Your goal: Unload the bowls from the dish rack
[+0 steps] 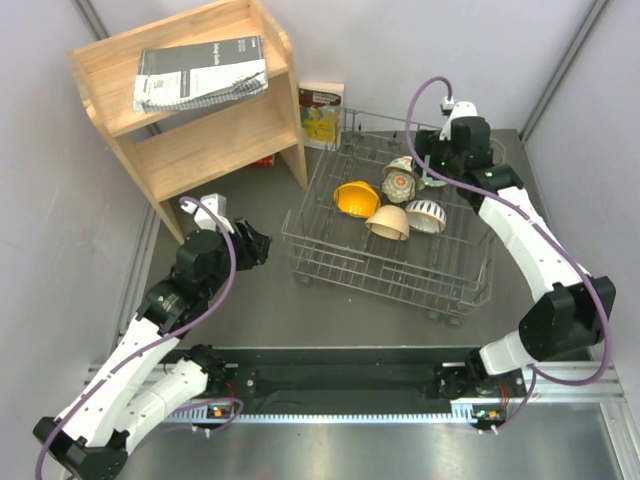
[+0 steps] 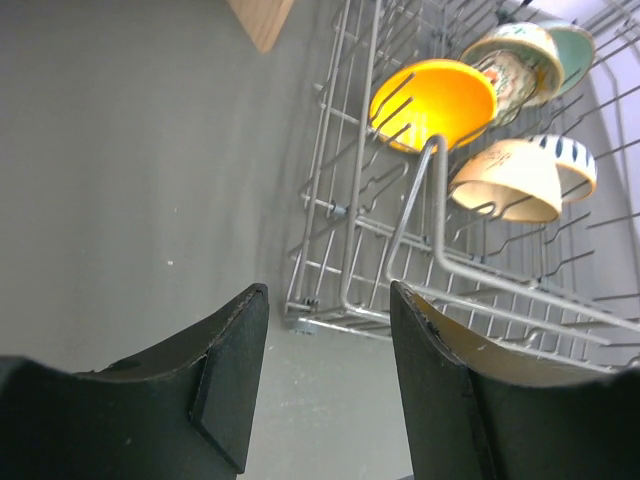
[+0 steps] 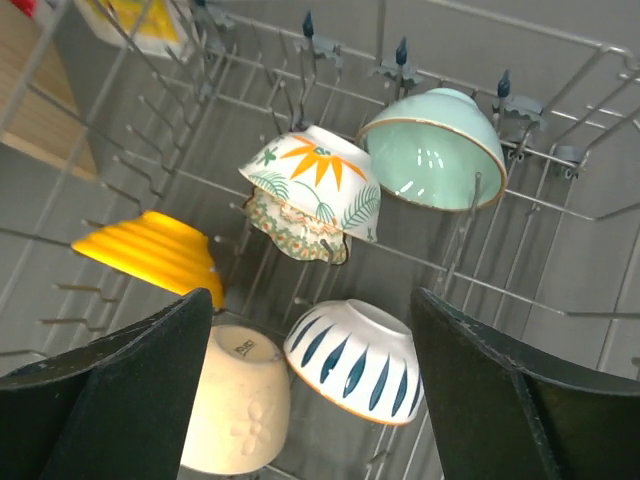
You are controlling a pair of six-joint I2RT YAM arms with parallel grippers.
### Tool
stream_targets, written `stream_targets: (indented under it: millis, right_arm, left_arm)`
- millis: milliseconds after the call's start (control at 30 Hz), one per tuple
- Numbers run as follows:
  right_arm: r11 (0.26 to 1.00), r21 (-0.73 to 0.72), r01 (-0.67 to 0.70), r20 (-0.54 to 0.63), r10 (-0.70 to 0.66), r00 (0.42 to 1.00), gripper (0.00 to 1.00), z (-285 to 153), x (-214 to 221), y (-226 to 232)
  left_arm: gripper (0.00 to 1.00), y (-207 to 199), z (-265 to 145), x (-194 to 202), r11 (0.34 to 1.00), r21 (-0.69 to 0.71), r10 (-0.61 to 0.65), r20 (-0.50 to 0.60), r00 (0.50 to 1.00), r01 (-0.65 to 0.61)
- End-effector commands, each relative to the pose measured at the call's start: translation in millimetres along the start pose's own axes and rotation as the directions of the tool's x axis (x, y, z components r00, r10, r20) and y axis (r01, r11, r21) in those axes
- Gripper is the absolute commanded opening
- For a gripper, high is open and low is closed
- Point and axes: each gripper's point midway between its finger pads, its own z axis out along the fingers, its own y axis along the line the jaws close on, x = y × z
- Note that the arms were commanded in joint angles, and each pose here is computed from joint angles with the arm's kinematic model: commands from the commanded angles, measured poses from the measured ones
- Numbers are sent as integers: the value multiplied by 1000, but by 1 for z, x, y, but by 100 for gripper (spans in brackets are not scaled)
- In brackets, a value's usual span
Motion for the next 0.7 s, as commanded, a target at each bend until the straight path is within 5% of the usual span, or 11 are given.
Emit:
stream_targets:
  millis: [0,200,667]
  right_arm:
    - [987,-88,134,86,-127,988,80,0,-22,35]
    - [908,-171,382,117,-366,923,80,16,-11,100]
    - [819,-355,451,23,-475,880,79,76,36,142]
  left_arm:
    - [57,-9,0,-9,999,41,-4,41,999,2]
    - [57,-6,8,-3,999,39,-1,44,999,0]
    - [56,-5,17,6,999,38,4,18,1000,-4]
